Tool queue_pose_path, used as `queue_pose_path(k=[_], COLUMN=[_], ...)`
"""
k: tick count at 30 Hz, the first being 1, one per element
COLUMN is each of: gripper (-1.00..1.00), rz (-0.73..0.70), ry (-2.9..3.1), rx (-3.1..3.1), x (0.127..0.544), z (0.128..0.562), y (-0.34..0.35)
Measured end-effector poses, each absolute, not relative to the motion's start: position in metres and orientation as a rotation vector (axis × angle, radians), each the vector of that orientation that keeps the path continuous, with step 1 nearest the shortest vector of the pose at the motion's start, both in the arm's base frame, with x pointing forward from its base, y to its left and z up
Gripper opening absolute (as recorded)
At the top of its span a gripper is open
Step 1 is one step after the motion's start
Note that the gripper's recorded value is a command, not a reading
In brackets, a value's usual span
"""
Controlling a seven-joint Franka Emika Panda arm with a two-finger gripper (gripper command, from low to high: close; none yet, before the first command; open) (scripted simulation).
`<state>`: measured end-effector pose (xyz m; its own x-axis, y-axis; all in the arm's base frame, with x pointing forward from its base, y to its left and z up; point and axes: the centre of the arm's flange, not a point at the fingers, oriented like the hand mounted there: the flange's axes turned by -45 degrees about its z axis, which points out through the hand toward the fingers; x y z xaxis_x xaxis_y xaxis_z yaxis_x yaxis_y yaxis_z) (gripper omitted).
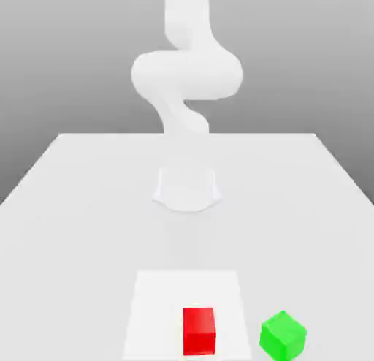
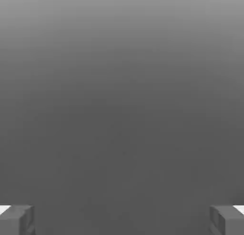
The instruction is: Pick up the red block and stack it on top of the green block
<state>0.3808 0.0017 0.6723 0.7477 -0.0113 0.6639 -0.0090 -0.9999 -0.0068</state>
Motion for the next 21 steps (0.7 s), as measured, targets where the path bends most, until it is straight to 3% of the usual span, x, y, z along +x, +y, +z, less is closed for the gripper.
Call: queue_pose_path(k=[10, 21], gripper=[0.00, 0.00], rz=[-0.668, -0.166], ry=[-0.004, -0.032], rx=[-3.073, -3.139], x=[0.475, 0.486], z=[0.492, 0.277], y=[0.009, 0.017])
